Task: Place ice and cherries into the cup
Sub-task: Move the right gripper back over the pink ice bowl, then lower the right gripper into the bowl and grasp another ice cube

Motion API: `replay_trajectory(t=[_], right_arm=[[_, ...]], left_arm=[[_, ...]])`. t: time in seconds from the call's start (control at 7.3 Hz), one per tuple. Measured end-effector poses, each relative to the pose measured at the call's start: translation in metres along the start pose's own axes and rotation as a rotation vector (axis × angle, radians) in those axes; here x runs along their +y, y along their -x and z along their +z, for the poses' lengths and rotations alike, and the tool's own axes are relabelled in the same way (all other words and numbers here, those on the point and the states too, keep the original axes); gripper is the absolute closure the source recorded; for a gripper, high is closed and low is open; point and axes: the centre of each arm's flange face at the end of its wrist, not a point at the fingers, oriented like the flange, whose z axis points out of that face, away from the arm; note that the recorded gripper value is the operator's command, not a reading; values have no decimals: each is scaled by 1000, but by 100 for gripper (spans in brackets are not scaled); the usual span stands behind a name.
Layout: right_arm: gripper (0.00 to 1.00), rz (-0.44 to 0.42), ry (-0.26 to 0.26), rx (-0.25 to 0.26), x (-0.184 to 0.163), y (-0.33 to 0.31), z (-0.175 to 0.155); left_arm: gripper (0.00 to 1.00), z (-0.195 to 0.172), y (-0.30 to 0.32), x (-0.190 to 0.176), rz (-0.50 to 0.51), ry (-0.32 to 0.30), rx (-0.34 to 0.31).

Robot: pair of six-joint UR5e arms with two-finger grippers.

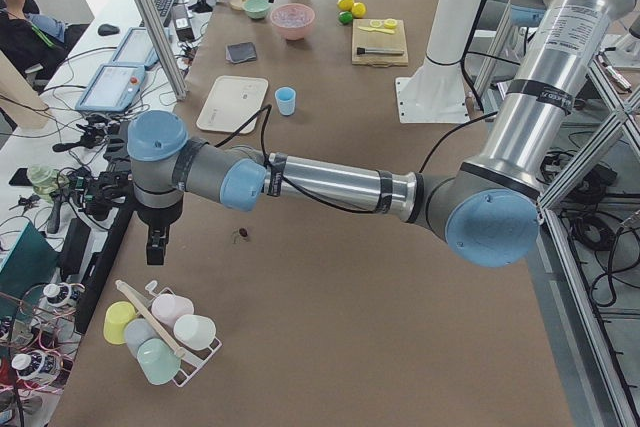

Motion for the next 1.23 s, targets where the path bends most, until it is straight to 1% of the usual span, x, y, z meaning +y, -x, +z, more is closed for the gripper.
replay_trajectory(t=[0.27,0.41,0.55,0.82,1.23], right_arm=[[0,-64,37,121,30,-10,28],[1,-94,59,171,42,-6,42],[1,-120,81,204,53,3,56],[1,-144,115,225,69,14,72],[1,-125,152,233,83,8,85]], left_arm=[[2,1,-1,0,2,-2,1],[2,1,-1,0,2,-3,0],[2,1,-1,0,3,-4,-1],[2,1,-1,0,4,-4,-4],[2,2,1,0,6,-3,-6]])
